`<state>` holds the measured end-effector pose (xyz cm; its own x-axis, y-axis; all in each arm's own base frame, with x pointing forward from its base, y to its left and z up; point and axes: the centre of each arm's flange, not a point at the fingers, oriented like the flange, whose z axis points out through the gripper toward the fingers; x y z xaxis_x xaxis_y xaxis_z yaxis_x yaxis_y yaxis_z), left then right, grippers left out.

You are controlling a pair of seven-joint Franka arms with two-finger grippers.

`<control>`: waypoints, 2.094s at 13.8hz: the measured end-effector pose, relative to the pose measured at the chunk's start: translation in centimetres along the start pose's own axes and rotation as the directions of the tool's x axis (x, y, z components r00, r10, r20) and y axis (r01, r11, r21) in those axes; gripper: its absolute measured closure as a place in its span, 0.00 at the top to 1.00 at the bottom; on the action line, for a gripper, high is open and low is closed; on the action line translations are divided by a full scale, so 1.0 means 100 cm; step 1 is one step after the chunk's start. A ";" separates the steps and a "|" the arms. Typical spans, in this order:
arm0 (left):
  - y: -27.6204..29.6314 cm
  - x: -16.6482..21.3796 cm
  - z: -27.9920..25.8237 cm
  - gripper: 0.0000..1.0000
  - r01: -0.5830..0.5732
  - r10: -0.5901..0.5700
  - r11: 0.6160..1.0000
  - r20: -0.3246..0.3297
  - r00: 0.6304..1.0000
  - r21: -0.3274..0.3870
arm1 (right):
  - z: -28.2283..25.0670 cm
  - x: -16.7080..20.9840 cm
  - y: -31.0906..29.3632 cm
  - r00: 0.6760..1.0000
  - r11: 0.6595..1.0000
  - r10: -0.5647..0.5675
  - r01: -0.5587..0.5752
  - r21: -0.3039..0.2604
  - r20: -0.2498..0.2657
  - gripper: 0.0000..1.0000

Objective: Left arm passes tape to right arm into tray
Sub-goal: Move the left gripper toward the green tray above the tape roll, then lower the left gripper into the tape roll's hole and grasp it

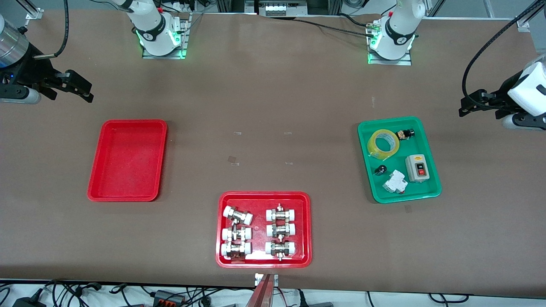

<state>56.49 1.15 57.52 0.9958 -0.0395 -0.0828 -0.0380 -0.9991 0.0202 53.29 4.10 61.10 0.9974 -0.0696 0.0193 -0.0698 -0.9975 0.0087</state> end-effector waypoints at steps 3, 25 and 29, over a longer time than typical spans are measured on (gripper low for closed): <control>-0.004 0.005 0.011 1.00 0.007 -0.007 1.000 0.019 1.000 -0.004 | 0.000 0.000 0.000 1.000 1.000 0.000 0.000 0.000 0.000 1.00; -0.017 0.098 0.227 1.00 0.050 -0.038 0.997 0.204 0.978 -0.052 | 0.001 -0.001 0.000 1.000 1.000 0.000 0.000 -0.001 0.006 1.00; 0.021 0.075 0.295 1.00 0.111 -0.100 0.993 0.273 0.957 -0.026 | 0.001 -0.001 0.000 1.000 1.000 0.000 0.000 -0.001 0.007 1.00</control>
<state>61.38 -1.70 27.57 0.9339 0.0573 -0.3530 0.0751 -0.9965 0.0367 53.23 4.10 60.97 0.9975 -0.0697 0.0126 -0.0698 -0.9975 0.0096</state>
